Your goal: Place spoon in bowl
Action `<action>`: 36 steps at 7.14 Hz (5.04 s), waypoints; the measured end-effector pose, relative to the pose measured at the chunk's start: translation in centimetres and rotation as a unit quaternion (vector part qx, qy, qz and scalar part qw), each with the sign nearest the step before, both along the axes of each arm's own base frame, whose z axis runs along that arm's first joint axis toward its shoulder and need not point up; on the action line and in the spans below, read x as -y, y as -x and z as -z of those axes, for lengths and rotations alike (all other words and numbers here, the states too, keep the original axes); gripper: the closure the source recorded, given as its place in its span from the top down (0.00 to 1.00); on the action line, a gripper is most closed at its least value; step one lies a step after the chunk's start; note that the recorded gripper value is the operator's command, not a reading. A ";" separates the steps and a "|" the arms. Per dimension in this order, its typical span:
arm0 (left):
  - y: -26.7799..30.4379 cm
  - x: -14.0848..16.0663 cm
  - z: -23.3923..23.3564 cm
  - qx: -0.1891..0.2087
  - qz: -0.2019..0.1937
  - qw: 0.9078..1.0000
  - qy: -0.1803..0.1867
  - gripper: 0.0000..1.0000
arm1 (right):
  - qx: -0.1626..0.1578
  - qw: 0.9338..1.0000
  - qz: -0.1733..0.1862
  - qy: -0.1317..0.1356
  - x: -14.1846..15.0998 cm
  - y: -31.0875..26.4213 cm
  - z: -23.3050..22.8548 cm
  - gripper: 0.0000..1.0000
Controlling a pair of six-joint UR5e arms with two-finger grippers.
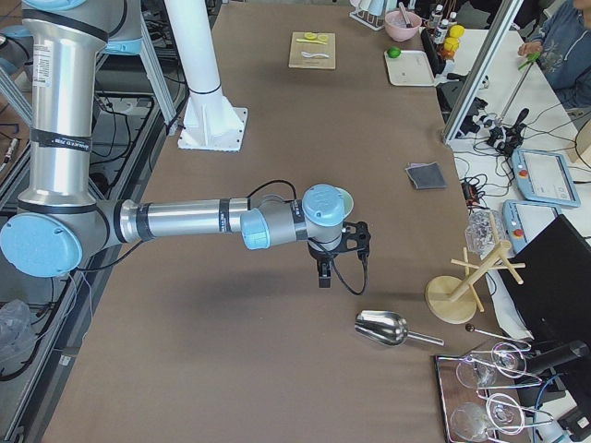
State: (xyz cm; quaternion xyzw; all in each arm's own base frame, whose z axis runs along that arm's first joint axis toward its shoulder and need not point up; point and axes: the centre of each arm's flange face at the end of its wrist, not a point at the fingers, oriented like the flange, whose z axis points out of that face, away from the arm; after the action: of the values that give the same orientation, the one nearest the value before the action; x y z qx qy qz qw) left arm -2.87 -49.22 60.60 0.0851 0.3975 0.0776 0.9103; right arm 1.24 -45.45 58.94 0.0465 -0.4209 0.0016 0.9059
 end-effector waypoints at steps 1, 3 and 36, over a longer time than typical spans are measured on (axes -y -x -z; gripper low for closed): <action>0.0 -0.1 -0.2 0.000 0.000 1.000 0.002 0.98 | 0.000 1.000 0.000 0.000 0.0 0.0 0.0 1.00; 0.1 -0.3 0.1 -0.001 0.002 1.000 -0.001 0.98 | -0.001 1.000 0.001 0.001 0.0 0.0 -0.3 1.00; -27.9 -2.0 4.9 0.029 0.000 0.992 0.120 0.55 | 0.117 0.990 -0.002 0.084 -6.5 52.0 32.7 0.00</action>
State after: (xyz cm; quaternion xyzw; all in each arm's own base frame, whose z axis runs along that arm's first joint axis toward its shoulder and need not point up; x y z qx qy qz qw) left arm 25.03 -47.27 55.73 -0.0274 0.3775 0.0314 0.9251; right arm -50.77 -38.94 26.28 -0.0296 -0.5222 0.0444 0.8512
